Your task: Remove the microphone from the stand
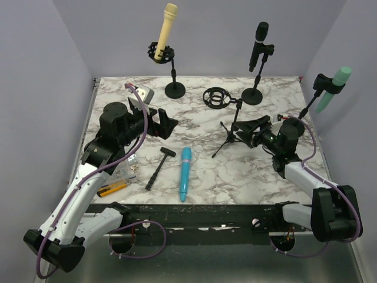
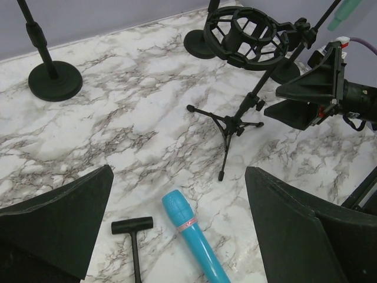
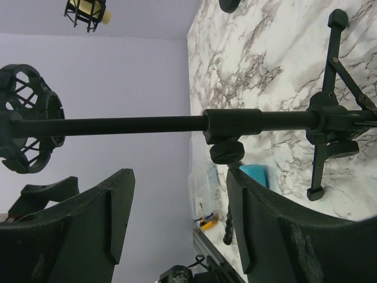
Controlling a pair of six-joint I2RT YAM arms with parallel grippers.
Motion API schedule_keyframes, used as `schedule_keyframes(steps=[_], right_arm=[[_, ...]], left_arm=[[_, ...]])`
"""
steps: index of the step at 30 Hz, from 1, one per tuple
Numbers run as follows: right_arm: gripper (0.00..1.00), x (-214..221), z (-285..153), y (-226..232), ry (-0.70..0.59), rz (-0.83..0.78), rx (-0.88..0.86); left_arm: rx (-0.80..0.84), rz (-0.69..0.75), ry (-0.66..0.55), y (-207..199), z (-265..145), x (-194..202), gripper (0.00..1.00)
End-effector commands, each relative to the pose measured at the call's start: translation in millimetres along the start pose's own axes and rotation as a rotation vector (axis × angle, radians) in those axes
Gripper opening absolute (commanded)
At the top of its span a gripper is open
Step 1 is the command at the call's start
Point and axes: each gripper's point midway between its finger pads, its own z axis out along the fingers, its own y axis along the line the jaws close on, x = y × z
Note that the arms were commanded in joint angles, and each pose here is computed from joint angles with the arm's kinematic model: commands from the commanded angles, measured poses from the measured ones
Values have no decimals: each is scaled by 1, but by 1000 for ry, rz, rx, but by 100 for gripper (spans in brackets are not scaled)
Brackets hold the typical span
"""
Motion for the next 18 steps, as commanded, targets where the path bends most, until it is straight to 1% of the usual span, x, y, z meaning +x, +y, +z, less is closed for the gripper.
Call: schedule_keyframes(steps=[1,9,12,16,18], right_arm=[[68,-7,4,2,-30,59,-19],[62,-2,7,-17,-17,147,-5],[61,-5,8,-20,-37,142,2],[50,-7,8,-25,-56,157,4],[48,-8,8,-25,-61,163,-6]], left_arm=[[40,24,-20,-11,-5,-8,99],[45,31,-23,-12,-5,-8,99],[38,30,-14,-11,-5,-7,99],[50,35,-28,-14,-6,-8,99],[31,37,-33,-11,-6,-8,99]])
